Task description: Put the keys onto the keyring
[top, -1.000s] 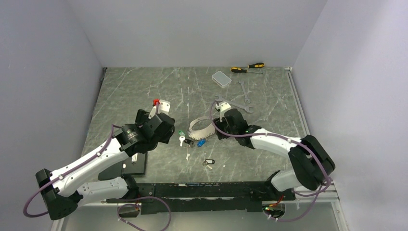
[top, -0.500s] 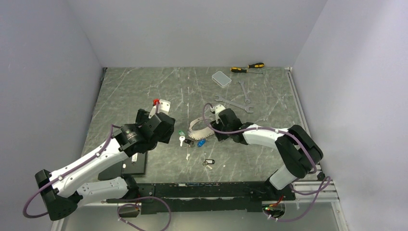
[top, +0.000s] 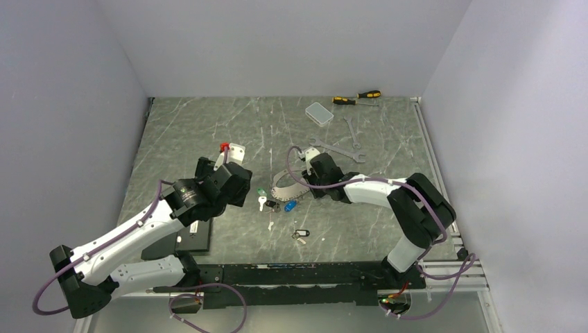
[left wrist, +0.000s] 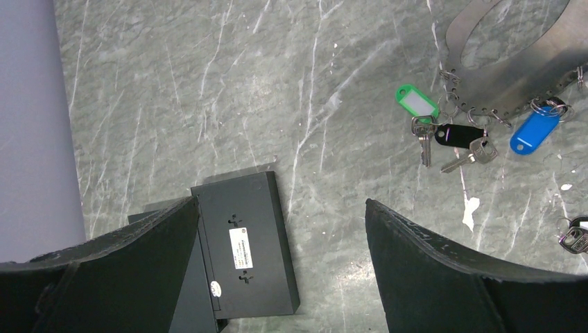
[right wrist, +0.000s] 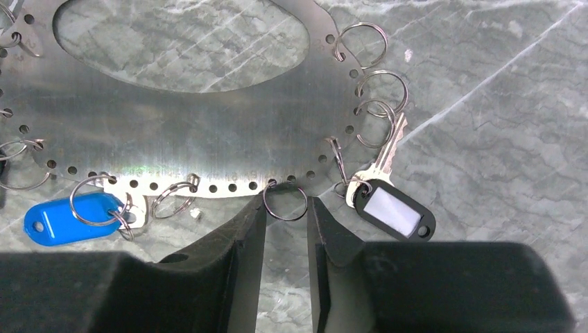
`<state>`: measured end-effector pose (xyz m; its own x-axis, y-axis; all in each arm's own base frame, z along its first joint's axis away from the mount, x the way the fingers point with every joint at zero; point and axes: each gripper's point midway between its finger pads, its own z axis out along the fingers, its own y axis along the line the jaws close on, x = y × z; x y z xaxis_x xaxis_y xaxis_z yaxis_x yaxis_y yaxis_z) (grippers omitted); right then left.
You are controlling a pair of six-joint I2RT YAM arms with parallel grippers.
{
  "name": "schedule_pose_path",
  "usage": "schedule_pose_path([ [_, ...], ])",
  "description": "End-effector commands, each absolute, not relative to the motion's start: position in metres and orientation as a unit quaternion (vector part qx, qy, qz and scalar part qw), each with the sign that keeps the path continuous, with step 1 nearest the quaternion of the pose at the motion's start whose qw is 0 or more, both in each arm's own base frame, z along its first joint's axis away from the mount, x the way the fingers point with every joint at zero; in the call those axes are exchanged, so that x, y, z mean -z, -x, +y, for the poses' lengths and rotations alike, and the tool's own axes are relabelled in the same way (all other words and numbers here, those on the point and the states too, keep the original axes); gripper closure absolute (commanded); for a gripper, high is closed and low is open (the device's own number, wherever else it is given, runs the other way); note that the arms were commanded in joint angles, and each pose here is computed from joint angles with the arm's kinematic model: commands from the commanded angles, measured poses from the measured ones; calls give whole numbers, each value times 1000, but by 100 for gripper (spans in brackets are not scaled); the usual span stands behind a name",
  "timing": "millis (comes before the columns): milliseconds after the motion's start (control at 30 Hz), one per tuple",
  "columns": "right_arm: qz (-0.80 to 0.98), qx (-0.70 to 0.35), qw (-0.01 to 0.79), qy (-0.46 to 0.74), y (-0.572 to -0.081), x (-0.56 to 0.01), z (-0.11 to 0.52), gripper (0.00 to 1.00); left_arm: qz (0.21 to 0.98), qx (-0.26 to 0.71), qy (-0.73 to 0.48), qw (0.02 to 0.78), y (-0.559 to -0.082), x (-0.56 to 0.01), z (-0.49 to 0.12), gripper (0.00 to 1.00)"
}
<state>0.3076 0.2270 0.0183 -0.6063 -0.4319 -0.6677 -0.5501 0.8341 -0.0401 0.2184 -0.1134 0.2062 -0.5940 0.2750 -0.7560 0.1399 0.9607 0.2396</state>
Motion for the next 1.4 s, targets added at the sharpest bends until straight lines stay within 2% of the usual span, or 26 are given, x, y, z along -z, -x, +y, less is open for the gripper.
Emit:
schedule_pose_path([
  [0, 881, -76, 373, 281, -322, -32, 233, 73, 885, -67, -117, 446, -220, -211, -115, 6],
  [100, 880, -75, 372, 285, -321, -33, 236, 80, 885, -68, -118, 445, -220, -211, -115, 6],
  [200, 879, -76, 374, 287, -320, -35, 237, 81, 885, -67, -117, 446, -220, -212, -115, 6],
  [300, 872, -86, 377, 300, -317, -41, 243, 95, 884, -67, -117, 447, -220, -212, -114, 6],
  [367, 864, -99, 379, 318, -312, -46, 249, 99, 884, -66, -117, 447, -220, -212, -114, 6],
  [733, 857, -131, 378, 325, -285, -64, 252, 100, 887, -60, -128, 440, -220, -208, -119, 7],
  [1000, 851, -203, 374, 309, -248, -78, 256, 100, 890, -54, -139, 432, -220, -204, -125, 7],
  [1167, 839, -206, 396, 311, -239, -97, 248, 100, 889, 59, -216, 399, -208, -188, -174, 9],
  [1233, 833, -207, 403, 316, -237, -106, 247, 100, 888, 104, -230, 385, -202, -185, -193, 12],
  [1367, 816, -209, 422, 334, -233, -127, 251, 100, 864, 198, -233, 400, -197, -195, -227, 28],
])
